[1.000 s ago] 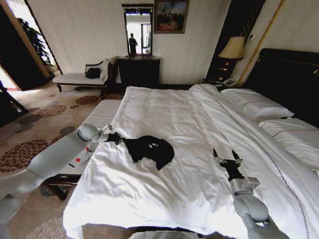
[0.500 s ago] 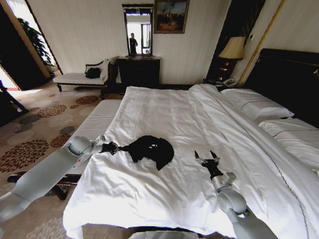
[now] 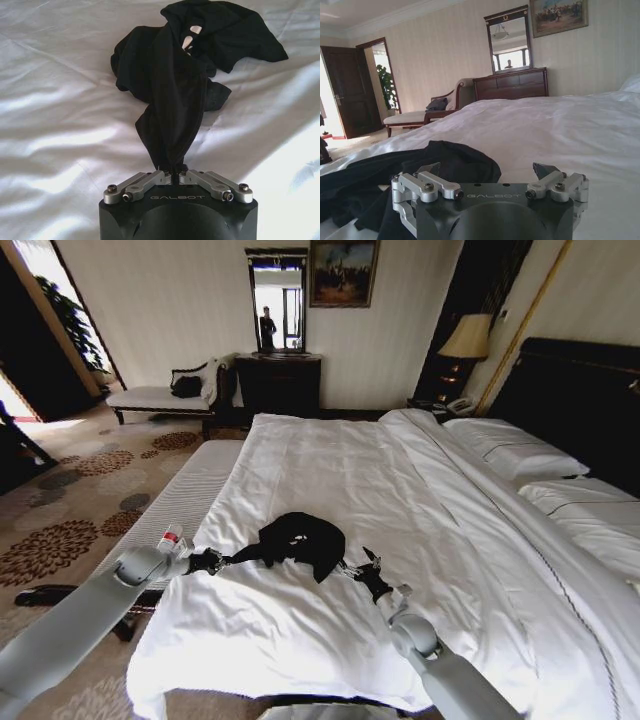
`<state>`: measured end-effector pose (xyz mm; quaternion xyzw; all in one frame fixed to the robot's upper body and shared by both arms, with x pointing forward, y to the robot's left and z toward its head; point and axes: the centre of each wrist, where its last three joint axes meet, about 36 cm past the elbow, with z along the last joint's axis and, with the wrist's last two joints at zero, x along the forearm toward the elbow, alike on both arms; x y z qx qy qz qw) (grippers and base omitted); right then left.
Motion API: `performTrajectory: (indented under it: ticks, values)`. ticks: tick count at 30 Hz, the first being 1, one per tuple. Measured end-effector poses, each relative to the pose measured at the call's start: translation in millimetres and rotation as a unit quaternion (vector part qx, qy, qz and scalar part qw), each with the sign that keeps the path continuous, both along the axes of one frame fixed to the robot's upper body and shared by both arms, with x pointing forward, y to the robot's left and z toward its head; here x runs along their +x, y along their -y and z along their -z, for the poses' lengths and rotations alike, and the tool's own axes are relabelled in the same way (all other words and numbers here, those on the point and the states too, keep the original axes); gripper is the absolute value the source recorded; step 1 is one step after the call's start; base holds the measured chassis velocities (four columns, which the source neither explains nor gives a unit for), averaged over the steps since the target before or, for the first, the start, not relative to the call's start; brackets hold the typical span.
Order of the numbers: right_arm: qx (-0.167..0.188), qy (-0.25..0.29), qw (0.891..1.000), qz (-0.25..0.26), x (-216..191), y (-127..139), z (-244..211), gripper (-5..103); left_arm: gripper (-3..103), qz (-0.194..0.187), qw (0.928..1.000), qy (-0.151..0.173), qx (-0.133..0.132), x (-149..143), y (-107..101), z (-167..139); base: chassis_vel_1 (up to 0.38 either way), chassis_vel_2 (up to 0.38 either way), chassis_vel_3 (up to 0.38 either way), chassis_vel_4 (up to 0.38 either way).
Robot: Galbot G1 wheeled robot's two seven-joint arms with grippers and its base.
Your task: Fold the clothes on the bed.
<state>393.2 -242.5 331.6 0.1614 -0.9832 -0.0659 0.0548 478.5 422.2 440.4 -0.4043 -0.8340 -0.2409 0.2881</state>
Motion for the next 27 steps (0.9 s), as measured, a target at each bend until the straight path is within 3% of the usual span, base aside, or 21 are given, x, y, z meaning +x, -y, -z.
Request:
performTrajectory:
  ticks: [3,8,10,12,13,17,27]
  values:
    - [0.046,-0.039,0.997,0.046,33.0,10.3,-9.8,100,2,0.000,1.0000,0.000,0.000,-3.4,0.7,3.2,0.000,0.000,0.000,0.000]
    - [0.074,-0.077,0.992,0.070,52.2,20.5,-17.1,100,2,0.002,1.0000,0.002,0.002,-2.4,1.7,2.1,0.000,0.000,0.000,0.000]
    - [0.091,-0.115,0.986,0.077,63.5,27.5,-21.9,100,2,0.005,1.0000,0.005,0.004,-0.5,2.3,-0.3,0.000,0.000,0.000,0.000]
    - [0.134,-0.170,0.973,0.079,72.1,29.0,-33.7,100,2,0.007,0.9999,0.008,0.008,0.9,2.0,-3.2,0.000,0.000,0.000,0.000]
    - [0.134,-0.170,0.973,0.079,72.1,29.0,-33.7,100,2,0.007,0.9999,0.008,0.008,0.9,2.0,-3.2,0.000,0.000,0.000,0.000]
    - [0.196,-0.201,0.958,0.067,80.9,24.2,-47.2,100,2,0.009,0.9998,0.011,0.013,1.2,0.0,-7.2,0.000,0.000,0.000,0.000]
    - [0.205,-0.210,0.956,0.033,90.3,14.1,-35.7,100,2,0.012,0.9995,0.015,0.024,1.0,-5.3,-16.4,0.000,0.000,0.000,0.000]
